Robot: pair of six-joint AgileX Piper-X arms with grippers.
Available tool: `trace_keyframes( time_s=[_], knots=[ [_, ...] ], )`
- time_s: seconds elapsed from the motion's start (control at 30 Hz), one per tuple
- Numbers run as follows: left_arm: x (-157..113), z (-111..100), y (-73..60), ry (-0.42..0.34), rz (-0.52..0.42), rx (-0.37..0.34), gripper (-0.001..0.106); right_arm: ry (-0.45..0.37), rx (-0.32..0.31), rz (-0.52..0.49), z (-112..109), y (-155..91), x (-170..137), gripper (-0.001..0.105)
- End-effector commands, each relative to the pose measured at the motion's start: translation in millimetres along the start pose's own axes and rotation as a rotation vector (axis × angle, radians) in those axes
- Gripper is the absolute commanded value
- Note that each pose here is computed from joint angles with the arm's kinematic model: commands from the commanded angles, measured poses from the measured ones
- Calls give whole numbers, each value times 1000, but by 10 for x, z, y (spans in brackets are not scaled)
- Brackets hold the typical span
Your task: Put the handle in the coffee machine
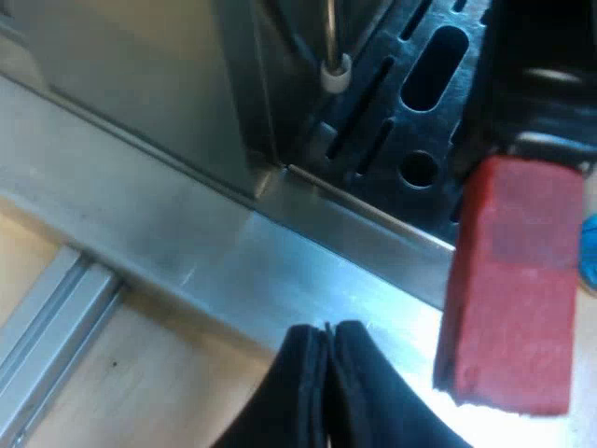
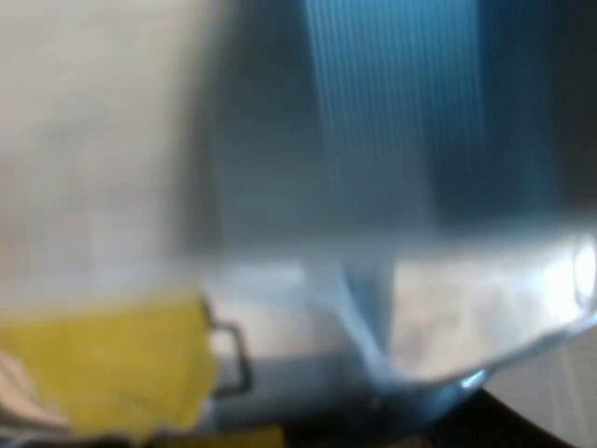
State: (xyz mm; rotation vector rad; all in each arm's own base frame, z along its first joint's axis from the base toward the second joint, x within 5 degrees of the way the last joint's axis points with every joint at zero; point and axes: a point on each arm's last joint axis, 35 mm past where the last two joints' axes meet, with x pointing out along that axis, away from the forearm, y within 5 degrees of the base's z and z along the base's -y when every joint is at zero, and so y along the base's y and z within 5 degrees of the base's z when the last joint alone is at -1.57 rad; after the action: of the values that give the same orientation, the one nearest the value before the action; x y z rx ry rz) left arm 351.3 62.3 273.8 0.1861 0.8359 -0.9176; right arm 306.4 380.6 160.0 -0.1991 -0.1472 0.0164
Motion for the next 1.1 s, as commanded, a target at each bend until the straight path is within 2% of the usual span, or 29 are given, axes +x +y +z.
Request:
trace_keyframes(
  time_s=[0.03, 0.37, 0.47, 0.7, 0.83, 0.87, 0.9, 1.03, 1.1],
  knots=[
    [-1, 55, -73, 6, -19, 19, 1, -70, 73, -12, 246, -64, 52, 29],
    [14, -13, -301, 86, -169, 55, 0, -70, 73, -12, 246, -64, 52, 29],
    [-1, -24, -348, 81, -206, 66, 0, -70, 73, -12, 246, -64, 52, 29],
    [27, -3, -398, 63, -232, 70, 0, -70, 73, -12, 246, -64, 52, 29],
    [92, 27, -446, 78, -250, 86, 0, -70, 71, -12, 246, -64, 52, 29],
    [156, 73, -498, 104, -262, 108, 0, -70, 66, -13, 246, -64, 52, 29],
    [212, 134, -552, 116, -265, 104, 0, -70, 61, -13, 246, -64, 52, 29],
    [249, 159, -555, 130, -197, 26, 0, -70, 54, -13, 246, -64, 52, 29],
    [251, 141, -558, 126, -148, 17, 0, -70, 48, -13, 246, -64, 52, 29]
  ],
)
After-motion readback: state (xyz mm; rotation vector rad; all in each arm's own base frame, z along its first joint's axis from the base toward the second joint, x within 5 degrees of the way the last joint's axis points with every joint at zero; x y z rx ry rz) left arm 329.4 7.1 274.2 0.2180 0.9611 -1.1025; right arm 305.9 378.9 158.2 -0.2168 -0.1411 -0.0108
